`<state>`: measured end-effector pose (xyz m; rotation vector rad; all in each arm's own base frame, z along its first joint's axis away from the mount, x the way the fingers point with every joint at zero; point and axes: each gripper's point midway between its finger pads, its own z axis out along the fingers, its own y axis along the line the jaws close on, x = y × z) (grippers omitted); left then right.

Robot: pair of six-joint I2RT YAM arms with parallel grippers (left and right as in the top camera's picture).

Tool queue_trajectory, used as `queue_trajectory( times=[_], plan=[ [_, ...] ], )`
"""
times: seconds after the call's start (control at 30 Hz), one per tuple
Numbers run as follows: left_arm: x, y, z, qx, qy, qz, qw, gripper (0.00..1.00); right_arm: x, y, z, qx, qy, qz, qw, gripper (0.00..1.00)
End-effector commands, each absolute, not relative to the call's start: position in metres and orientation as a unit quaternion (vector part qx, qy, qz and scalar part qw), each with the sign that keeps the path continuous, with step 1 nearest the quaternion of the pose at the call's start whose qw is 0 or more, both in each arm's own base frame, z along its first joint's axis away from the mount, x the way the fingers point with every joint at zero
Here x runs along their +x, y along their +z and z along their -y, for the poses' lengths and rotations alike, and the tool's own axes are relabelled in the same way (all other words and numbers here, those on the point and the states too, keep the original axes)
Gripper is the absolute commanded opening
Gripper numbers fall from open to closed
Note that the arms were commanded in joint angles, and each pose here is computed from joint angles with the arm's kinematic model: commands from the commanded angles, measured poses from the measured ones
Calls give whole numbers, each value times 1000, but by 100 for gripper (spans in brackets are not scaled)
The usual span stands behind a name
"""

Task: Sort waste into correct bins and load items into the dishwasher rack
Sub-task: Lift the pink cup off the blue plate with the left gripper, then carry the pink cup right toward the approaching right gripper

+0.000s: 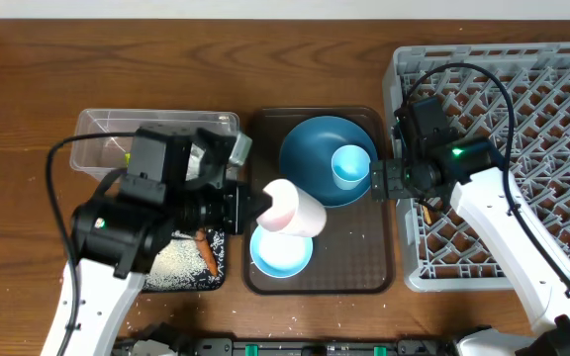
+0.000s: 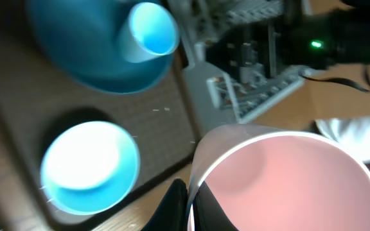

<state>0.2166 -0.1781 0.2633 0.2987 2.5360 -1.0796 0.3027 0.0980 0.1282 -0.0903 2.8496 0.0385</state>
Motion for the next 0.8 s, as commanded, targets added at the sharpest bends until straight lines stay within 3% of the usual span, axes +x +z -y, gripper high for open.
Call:
queue_trajectory(
  times=[0.0,0.1,0.3,0.53,0.77],
  plan=[
    [212,270,199,143,-454,-867,149,6,311,135,-98,-11,20,-986,167,99],
    [215,274,214,155,-504,-841,118,6,307,135,-105,-19,43,-987,156,99],
    [246,253,219,137,-517,-839,99,6,295,178,-105,-99,69,-978,172,96],
    [277,267,201,112,-595,-789,106,6,258,256,-119,-178,196,-925,271,92],
    [260,294,209,135,-688,-711,52,6,197,316,-165,-312,362,-817,323,94]
  ],
)
